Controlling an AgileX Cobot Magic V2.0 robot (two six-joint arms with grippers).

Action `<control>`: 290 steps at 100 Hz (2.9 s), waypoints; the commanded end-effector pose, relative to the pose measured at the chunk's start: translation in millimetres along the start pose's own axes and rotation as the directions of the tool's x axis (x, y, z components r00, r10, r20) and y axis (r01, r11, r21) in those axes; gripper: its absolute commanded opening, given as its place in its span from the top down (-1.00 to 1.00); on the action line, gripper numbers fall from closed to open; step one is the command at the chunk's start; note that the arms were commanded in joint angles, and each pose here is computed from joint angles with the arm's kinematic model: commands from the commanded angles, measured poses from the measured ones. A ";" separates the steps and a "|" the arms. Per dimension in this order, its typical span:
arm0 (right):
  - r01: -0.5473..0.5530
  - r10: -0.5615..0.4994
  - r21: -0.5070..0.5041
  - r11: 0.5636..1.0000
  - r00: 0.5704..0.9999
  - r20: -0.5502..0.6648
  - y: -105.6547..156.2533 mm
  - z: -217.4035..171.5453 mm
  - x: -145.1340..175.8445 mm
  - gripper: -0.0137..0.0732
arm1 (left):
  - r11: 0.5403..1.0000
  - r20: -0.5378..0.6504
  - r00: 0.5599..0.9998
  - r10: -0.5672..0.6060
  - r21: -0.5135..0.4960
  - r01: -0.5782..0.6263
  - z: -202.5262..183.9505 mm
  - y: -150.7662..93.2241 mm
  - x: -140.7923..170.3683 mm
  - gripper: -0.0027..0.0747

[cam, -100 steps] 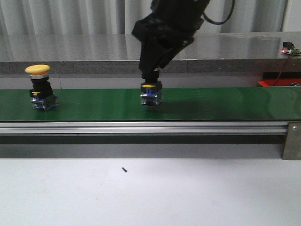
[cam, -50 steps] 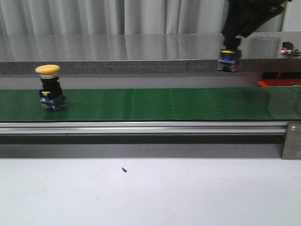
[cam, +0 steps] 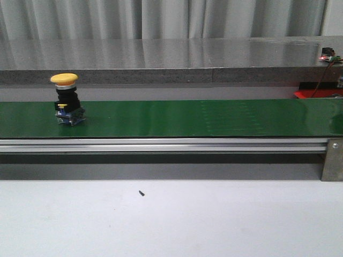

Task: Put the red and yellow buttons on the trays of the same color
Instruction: 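Lift the red button with the right gripper and release it in the red tray, then move the right gripper back over the yellow button on the belt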

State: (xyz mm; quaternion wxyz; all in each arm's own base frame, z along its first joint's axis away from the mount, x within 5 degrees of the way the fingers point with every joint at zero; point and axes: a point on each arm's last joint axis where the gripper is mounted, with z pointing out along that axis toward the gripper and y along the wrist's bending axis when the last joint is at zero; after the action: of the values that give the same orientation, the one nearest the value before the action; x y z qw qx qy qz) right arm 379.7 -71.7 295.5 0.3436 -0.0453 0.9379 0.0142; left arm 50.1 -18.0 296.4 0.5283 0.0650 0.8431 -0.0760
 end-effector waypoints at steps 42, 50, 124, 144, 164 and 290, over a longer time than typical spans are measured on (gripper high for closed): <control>-0.127 0.116 0.097 0.987 0.987 0.114 -39.6 23.1 6.9 0.34 | 1.000 0.084 0.996 -0.012 0.007 0.011 -3.0 -0.6 -13.3 0.98; -0.132 0.123 0.094 0.987 0.988 0.093 -41.3 33.7 11.0 0.34 | 1.000 0.084 0.996 -0.012 0.007 0.011 -3.0 -0.6 -13.3 0.98; -0.130 0.129 0.078 0.988 0.991 0.019 -42.8 53.6 22.1 -0.41 | 1.000 0.084 0.996 -0.012 0.007 0.011 -3.0 -0.6 -13.3 0.98; -0.117 0.114 0.074 0.990 0.992 0.046 -38.3 31.0 14.2 -0.41 | 1.000 0.084 0.996 -0.012 0.007 0.011 -3.0 -0.6 -13.3 0.98; -0.084 0.078 0.064 0.994 0.993 0.083 -28.5 -2.8 4.5 -0.38 | 1.000 0.084 0.996 -0.012 0.007 0.011 -3.0 -0.6 -13.3 0.98; 0.536 -0.495 -0.379 0.754 0.843 0.209 237.8 -30.5 2.7 -0.39 | 1.000 0.084 0.996 -0.012 0.007 0.011 -3.0 -0.6 -13.3 0.98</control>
State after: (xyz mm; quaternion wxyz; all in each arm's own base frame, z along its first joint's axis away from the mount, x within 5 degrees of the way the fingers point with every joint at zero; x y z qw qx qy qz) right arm 342.9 153.6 285.0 0.2954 -0.3764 0.8706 0.1144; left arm 50.1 -18.0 296.4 0.5284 0.0653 0.8431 -0.0758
